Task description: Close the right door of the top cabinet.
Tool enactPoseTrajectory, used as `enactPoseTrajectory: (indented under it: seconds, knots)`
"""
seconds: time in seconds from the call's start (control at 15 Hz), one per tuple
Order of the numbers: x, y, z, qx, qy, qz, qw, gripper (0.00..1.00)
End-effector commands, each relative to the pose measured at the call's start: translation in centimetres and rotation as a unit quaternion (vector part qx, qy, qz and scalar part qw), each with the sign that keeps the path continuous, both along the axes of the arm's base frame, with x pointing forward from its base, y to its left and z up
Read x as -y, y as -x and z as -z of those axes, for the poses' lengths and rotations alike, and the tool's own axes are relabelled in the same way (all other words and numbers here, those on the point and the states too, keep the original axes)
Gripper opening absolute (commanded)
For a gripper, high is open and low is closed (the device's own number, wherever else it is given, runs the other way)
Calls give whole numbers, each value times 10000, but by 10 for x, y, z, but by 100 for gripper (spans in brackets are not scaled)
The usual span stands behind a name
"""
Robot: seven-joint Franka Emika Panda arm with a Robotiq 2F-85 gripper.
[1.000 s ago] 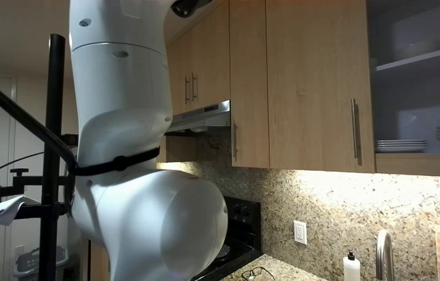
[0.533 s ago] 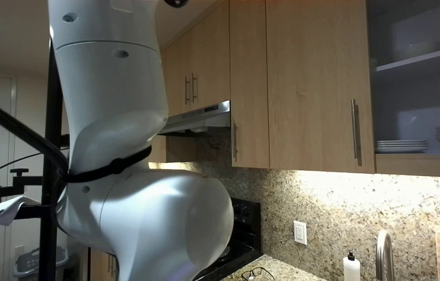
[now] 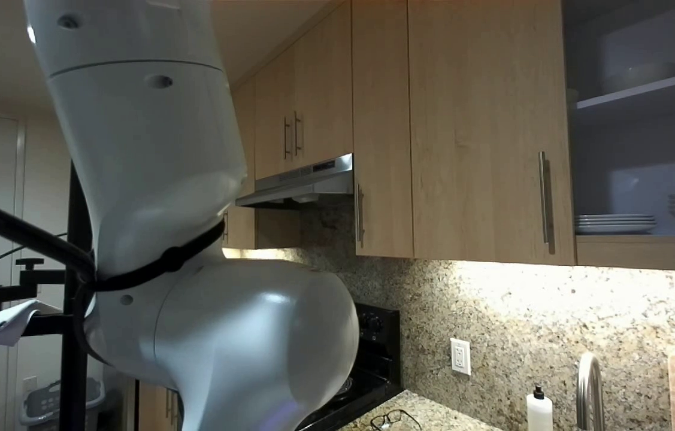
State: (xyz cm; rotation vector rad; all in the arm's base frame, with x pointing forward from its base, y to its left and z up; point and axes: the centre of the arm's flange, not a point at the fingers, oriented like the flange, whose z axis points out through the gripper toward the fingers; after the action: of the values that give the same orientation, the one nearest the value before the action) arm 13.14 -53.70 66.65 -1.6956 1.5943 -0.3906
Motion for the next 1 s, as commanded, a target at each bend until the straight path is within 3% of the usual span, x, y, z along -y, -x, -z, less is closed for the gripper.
enactPoseTrajectory:
  seconds: [0.0,0.27,0.67,0.93]
  knots:
    - [0,0,0,3,0,-1,10000,100]
    - [-3,-2,2,-5,21,50,10000,100]
    - [19,-12,4,315,451,1152,9918,100]
    - [33,-21,0,396,591,1555,9853,100]
